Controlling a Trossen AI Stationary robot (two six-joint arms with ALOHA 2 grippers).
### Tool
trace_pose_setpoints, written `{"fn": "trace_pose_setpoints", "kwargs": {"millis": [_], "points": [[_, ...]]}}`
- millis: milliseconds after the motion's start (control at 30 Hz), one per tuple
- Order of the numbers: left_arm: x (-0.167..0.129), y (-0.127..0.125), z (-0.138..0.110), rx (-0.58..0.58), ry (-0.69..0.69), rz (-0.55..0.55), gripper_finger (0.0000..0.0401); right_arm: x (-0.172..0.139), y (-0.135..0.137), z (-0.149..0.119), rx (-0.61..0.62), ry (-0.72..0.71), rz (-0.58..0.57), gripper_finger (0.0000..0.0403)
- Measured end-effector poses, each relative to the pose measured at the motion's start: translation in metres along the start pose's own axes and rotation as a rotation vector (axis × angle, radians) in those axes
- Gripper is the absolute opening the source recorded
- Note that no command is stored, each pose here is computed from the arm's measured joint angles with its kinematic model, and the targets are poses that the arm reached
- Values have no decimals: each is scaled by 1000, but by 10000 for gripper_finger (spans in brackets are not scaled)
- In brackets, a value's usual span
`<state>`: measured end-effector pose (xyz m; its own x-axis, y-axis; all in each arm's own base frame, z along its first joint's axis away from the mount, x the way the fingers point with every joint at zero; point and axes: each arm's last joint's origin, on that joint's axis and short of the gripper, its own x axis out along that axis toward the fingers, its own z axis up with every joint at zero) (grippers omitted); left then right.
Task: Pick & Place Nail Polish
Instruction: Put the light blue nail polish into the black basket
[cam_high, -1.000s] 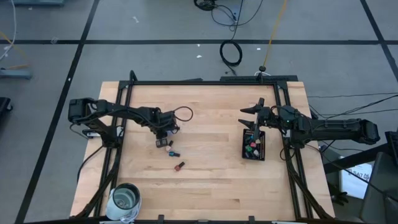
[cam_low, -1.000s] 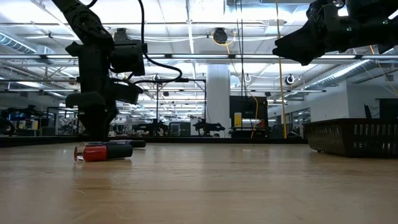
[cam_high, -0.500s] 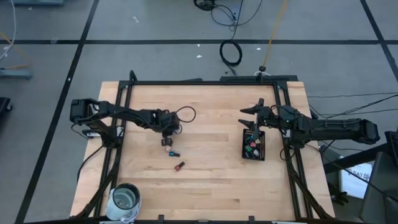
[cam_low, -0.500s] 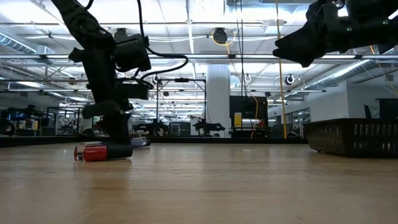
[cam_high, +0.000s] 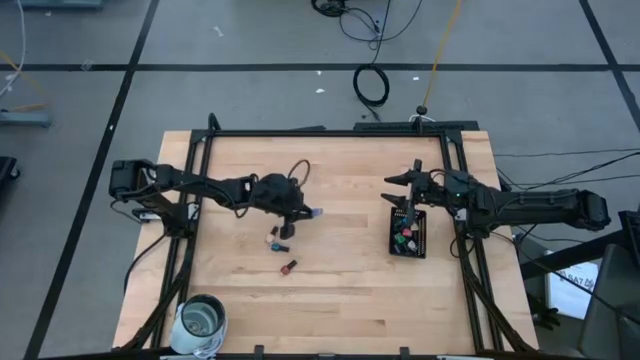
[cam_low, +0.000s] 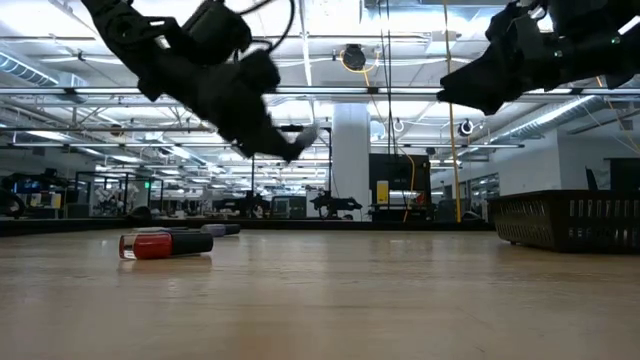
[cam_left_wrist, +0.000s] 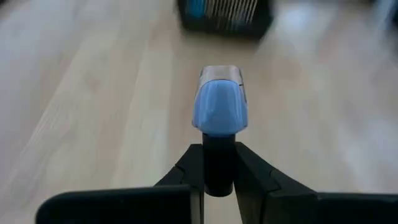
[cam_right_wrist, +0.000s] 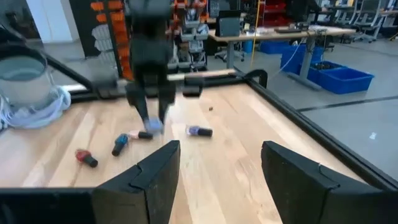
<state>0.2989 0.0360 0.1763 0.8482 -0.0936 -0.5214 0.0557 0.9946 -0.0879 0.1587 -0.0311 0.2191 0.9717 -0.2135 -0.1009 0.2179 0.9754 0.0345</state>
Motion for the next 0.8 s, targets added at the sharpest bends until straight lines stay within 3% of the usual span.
{"fn": "trace_pose_setpoints", "kwargs": {"millis": [100, 233, 500, 800], "points": [[-3, 7, 12, -151, -117, -68, 38, 7, -1, -7, -33, 51, -43, 212], [-7, 19, 17, -320, -141, -173, 38, 19, -3, -19, -122, 130, -78, 212], [-8, 22, 18, -391, -125, -273, 38, 48, -2, -42, -311, 191, -55, 212], [1, 15, 13, -397, -84, -339, 38, 75, 3, -50, -407, 128, -36, 212]]}}
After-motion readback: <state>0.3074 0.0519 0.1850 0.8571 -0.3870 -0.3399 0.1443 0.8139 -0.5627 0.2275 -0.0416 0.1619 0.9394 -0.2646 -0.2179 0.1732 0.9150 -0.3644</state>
